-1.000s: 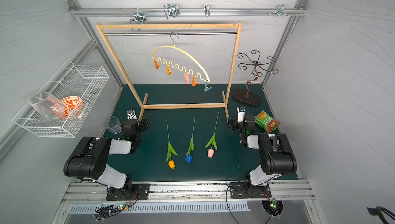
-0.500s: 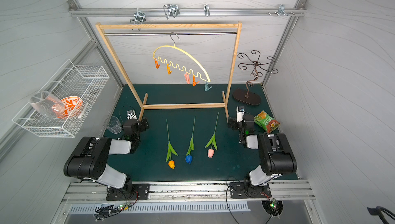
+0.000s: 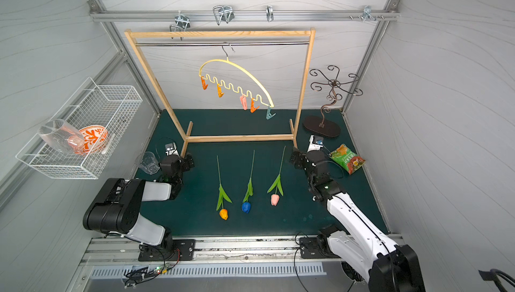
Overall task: Dry the flowers on a clothes hanger
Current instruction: Pick up the flower at the center of the board.
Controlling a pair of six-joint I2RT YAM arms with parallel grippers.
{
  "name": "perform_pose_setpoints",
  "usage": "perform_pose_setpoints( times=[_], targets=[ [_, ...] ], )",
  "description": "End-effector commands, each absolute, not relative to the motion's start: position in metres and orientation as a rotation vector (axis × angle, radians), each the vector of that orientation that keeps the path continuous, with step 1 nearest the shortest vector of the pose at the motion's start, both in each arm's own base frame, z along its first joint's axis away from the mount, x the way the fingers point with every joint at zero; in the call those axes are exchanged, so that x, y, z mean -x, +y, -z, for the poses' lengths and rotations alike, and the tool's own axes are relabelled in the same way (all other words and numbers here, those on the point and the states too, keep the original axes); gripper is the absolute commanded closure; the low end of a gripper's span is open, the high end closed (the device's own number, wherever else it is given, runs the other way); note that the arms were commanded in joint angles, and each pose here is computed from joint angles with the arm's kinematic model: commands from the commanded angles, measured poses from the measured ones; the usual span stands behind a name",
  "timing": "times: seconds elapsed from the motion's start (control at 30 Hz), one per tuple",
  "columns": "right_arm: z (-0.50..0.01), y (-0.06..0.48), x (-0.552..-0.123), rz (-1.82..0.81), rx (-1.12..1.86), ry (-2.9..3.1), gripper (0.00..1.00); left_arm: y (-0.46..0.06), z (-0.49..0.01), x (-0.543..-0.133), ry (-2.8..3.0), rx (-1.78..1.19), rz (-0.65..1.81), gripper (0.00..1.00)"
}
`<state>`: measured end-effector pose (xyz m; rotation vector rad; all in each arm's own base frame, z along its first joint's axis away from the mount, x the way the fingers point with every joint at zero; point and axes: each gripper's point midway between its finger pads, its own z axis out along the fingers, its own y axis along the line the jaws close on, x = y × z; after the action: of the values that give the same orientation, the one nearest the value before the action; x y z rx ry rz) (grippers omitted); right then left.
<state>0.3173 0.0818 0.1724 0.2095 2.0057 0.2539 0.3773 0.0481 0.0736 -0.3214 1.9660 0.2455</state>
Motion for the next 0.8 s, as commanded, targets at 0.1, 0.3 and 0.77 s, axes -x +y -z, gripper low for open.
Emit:
perform_pose_setpoints(
  times=[0.1, 0.3, 0.77],
  targets=[
    [-0.110, 0.054, -0.300, -0.338, -0.512, 2.162, 0.01, 0.012, -0.128, -0.385, 1.860, 0.142, -0.303, 0.00],
    [-0.107, 0.054, -0.301, -0.351, -0.550, 2.172, 0.01, -0.137, -0.208, -0.341, 1.885, -0.085, 0.250, 0.00],
    [-0.095, 0.108, -0.270, -0.373, -0.218, 2.456, 0.12, -0.186, -0.167, -0.323, 2.099, 0.041, 0.684, 0.00]
  ],
)
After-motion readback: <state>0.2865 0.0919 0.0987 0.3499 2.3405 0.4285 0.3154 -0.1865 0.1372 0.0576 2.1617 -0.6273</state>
